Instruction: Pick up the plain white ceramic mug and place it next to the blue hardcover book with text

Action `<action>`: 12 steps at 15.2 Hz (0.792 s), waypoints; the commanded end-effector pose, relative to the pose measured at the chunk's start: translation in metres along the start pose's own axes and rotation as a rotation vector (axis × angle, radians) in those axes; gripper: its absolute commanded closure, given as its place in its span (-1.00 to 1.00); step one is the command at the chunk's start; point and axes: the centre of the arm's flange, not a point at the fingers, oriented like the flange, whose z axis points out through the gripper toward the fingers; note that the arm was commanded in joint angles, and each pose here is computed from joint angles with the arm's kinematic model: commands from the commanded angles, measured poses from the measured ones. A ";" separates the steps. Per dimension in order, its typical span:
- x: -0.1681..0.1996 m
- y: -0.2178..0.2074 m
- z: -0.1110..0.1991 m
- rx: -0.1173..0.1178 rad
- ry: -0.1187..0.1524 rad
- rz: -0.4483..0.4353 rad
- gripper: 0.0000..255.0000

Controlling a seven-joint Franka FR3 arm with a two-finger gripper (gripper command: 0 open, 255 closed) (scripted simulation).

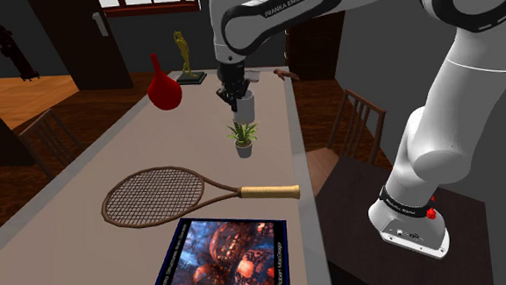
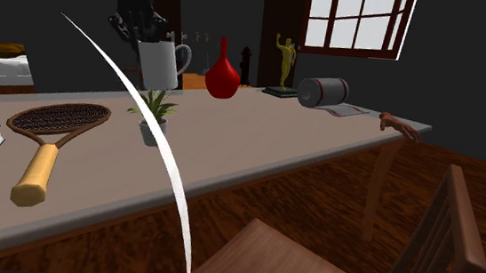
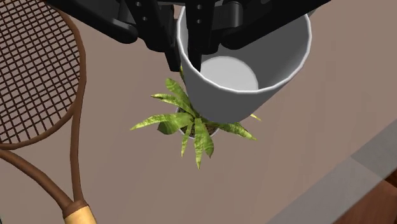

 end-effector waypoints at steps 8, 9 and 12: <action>-0.031 -0.116 0.002 0.000 0.000 0.002 1.00; -0.034 -0.129 0.003 0.000 0.000 0.002 1.00; -0.044 -0.167 0.004 0.000 0.000 0.002 1.00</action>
